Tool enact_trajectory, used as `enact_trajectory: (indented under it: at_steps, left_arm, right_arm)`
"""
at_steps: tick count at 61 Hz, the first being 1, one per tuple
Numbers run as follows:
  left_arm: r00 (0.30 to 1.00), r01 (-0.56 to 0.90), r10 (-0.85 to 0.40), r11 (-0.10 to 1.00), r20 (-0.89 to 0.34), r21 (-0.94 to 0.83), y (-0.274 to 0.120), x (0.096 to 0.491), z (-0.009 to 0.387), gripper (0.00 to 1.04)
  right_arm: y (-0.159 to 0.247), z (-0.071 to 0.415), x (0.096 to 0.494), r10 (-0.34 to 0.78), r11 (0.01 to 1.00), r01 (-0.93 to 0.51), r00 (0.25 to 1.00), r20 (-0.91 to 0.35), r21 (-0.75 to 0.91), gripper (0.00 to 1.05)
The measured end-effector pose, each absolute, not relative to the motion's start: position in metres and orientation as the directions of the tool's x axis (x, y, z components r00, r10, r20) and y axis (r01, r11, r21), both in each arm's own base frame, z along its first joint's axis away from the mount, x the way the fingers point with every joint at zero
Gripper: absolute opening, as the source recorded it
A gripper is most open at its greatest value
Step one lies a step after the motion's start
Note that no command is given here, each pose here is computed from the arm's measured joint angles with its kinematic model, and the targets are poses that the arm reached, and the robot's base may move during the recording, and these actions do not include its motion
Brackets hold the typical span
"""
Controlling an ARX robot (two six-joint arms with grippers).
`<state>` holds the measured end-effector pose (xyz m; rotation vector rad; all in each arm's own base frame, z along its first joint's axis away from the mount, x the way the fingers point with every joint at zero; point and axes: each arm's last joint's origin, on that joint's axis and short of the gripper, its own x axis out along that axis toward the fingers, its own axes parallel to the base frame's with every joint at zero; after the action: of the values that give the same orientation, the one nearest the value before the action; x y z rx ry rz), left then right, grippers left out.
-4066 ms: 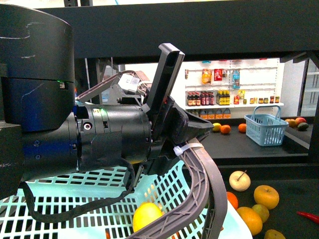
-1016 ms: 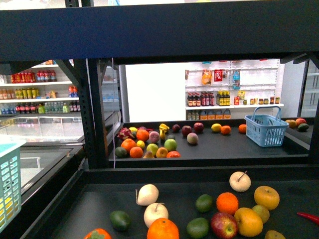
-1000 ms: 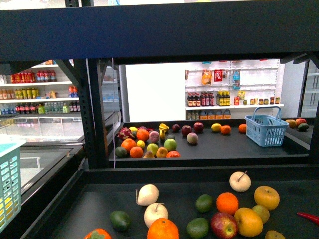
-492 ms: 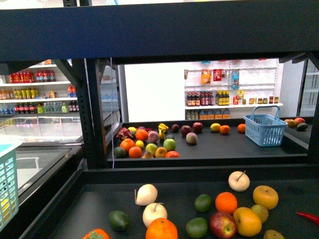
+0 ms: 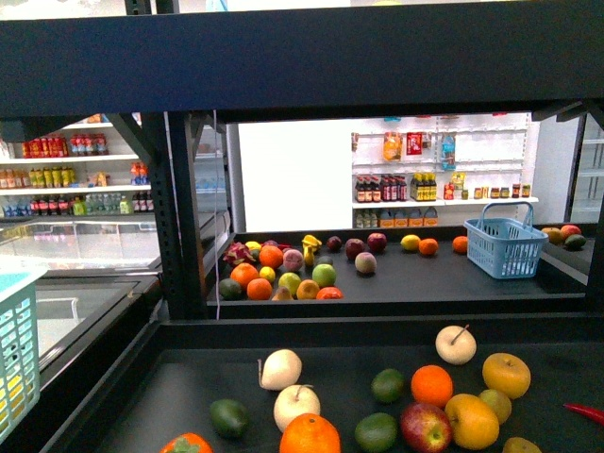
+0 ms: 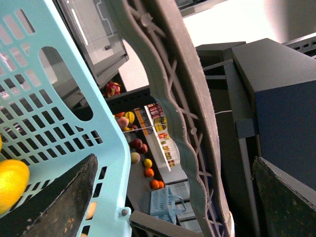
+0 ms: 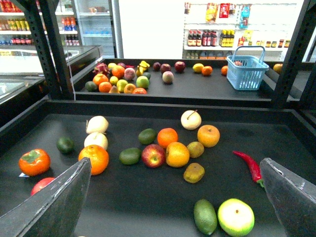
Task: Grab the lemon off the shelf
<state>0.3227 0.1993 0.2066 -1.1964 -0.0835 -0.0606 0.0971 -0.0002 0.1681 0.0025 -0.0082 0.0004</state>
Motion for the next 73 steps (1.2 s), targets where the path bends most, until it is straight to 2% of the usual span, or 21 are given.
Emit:
enact_trajectory:
  at_steps: [13, 24, 35, 38, 41, 49, 54, 62, 73]
  left_arm:
    - [0.997, -0.063, 0.063, 0.530, -0.035, -0.846, 0.171, 0.305, 0.239, 0.97]
    - [0.973, -0.225, 0.145, 0.765, -0.179, -0.603, 0.126, 0.268, 0.269, 0.97]
    - [0.970, -0.205, 0.135, 0.897, -0.200, -0.391, 0.079, 0.217, 0.285, 0.96]
    - [0.995, -0.078, 0.056, 0.958, -0.084, -0.276, 0.063, 0.200, 0.288, 0.86]
    - [0.999, -0.042, 0.036, 0.984, -0.038, -0.174, 0.047, 0.182, 0.286, 0.77]
    - [0.999, -0.009, 0.007, 0.999, -0.039, -0.044, 0.004, 0.132, 0.249, 0.49]
    - [1.000, -0.002, 0.002, 1.000, -0.013, -0.023, 0.001, 0.114, 0.226, 0.31]
    - [1.000, -0.004, 0.003, 1.000, -0.006, -0.016, 0.000, 0.109, 0.211, 0.04]
    - [1.000, -0.003, 0.003, 1.000, -0.002, -0.011, 0.000, 0.098, 0.198, 0.03]
  right_arm:
    - [0.000, 0.168, 0.097, 0.000, 1.000, 0.000, 1.000, 0.008, 0.002, 1.02]
    - [0.000, 0.168, 0.097, 0.000, 1.000, 0.000, 1.000, 0.008, 0.002, 1.02]
    - [0.000, 0.168, 0.097, 0.000, 1.000, 0.000, 1.000, 0.008, 0.002, 1.02]
    - [0.000, 0.168, 0.097, 0.000, 1.000, 0.000, 1.000, 0.008, 0.002, 1.02]
    - [0.000, 0.168, 0.097, 0.001, 1.000, -0.001, 1.000, 0.008, 0.002, 1.02]
    - [0.000, 0.168, 0.097, 0.000, 1.000, 0.000, 1.000, 0.008, 0.002, 1.02]
    - [0.000, 0.168, 0.097, 0.000, 1.000, 0.000, 1.000, 0.008, 0.002, 1.02]
    - [0.000, 0.168, 0.097, 0.000, 1.000, 0.000, 1.000, 0.008, 0.002, 1.02]
    - [0.000, 0.168, 0.097, 0.000, 1.000, 0.000, 1.000, 0.008, 0.002, 1.02]
